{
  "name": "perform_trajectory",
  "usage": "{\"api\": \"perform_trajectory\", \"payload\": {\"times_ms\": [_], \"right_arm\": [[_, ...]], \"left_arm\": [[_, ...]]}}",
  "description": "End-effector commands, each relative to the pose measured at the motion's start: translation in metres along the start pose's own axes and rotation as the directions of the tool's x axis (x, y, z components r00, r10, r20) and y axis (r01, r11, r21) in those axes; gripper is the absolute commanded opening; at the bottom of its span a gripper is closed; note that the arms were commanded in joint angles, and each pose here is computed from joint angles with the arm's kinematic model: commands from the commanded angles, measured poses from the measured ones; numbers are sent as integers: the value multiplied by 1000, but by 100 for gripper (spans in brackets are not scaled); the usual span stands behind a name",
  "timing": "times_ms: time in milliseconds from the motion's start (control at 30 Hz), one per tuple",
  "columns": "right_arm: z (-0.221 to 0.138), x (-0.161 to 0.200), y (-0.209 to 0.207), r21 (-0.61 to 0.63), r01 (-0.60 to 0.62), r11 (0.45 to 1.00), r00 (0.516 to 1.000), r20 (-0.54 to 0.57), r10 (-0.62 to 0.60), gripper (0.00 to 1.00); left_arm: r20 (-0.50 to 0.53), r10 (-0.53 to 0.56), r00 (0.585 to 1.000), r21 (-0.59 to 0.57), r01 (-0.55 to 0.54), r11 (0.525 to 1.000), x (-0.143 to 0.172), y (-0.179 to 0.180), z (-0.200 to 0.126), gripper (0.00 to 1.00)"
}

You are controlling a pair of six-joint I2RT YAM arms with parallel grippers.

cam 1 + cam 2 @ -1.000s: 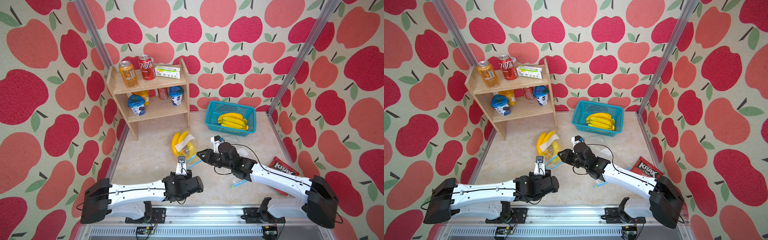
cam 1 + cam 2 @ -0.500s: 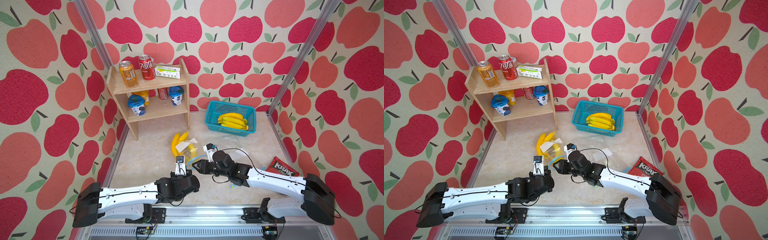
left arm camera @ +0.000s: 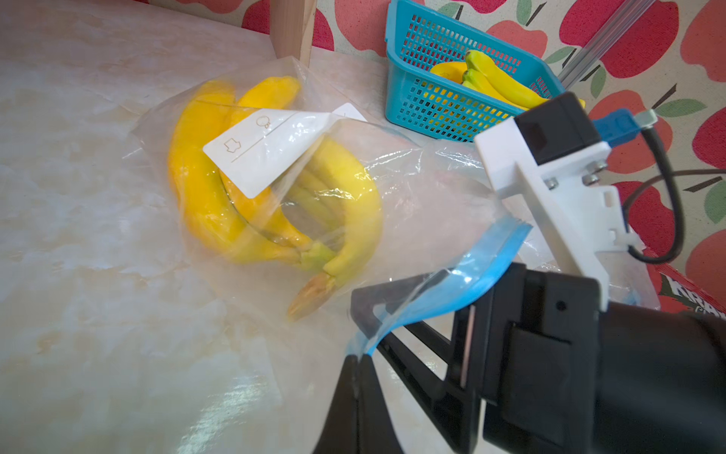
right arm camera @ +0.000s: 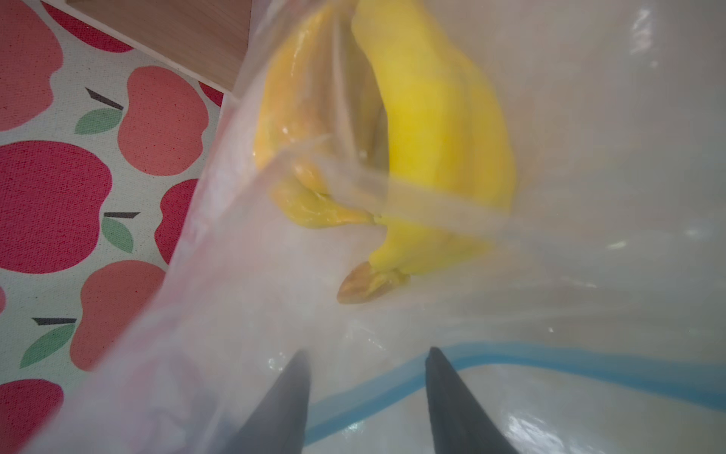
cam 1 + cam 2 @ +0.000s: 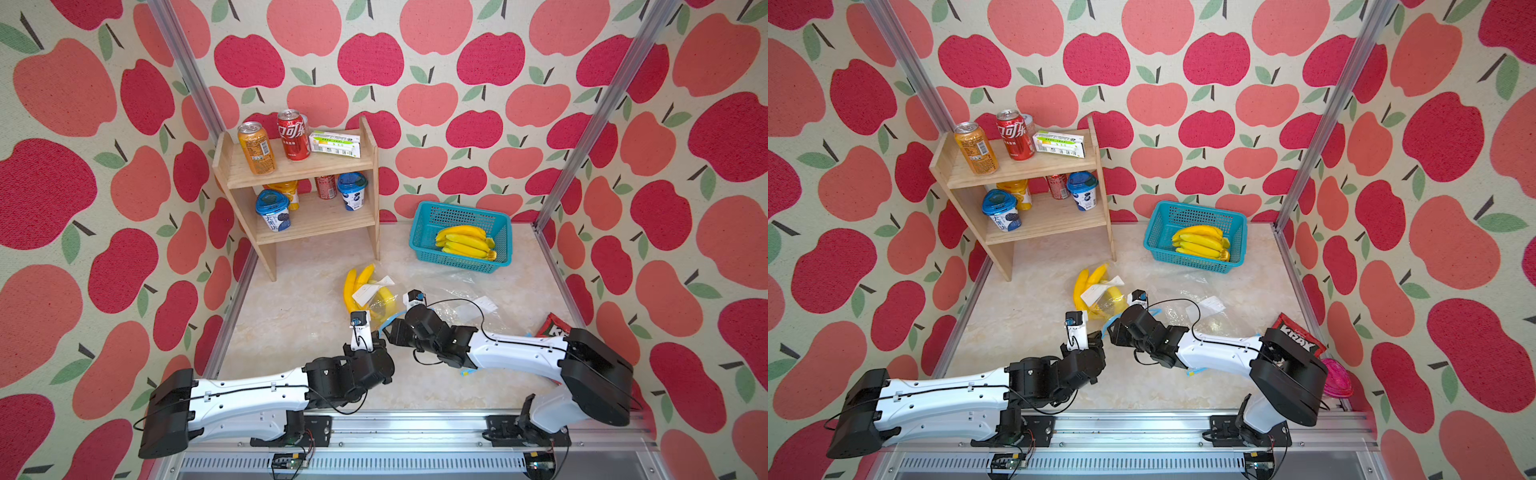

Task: Open the zip-top bag and take out the banana
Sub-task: Pick up the banana from the zipper food storage bag.

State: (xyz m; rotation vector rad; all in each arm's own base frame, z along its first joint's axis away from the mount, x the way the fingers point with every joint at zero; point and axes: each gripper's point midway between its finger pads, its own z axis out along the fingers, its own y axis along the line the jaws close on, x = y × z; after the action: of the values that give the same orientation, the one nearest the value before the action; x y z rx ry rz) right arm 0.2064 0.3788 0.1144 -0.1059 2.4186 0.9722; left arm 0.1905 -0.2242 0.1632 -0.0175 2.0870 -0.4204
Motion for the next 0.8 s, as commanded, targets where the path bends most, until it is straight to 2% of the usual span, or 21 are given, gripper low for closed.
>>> {"api": "perform_trajectory", "payload": {"times_ms": [0,133,233,367,567,767], "right_arm": [[6,-18,-3,34,-31,999,999,43,30,50],[2,-21,6,7,-13,1000,999,35,13,50],[1,-25,1,36,-8,999,999,47,6,50],[14,-25,-2,33,-13,999,999,31,12,50],[35,-17,-14,84,-33,996,999,-22,35,50],[42,-7,-31,160,-48,986,996,-66,60,49]], "left_arm": [[-5,-16,1000,34,16,999,2,-5,1,0],[-19,-11,1000,20,11,1000,7,-4,4,0],[-16,-14,1000,28,15,999,8,-5,5,0],[-17,-18,1000,37,18,999,7,-7,4,0],[-18,-32,999,34,33,999,9,-6,5,0],[-16,-42,999,52,43,998,7,-10,5,0]]}}
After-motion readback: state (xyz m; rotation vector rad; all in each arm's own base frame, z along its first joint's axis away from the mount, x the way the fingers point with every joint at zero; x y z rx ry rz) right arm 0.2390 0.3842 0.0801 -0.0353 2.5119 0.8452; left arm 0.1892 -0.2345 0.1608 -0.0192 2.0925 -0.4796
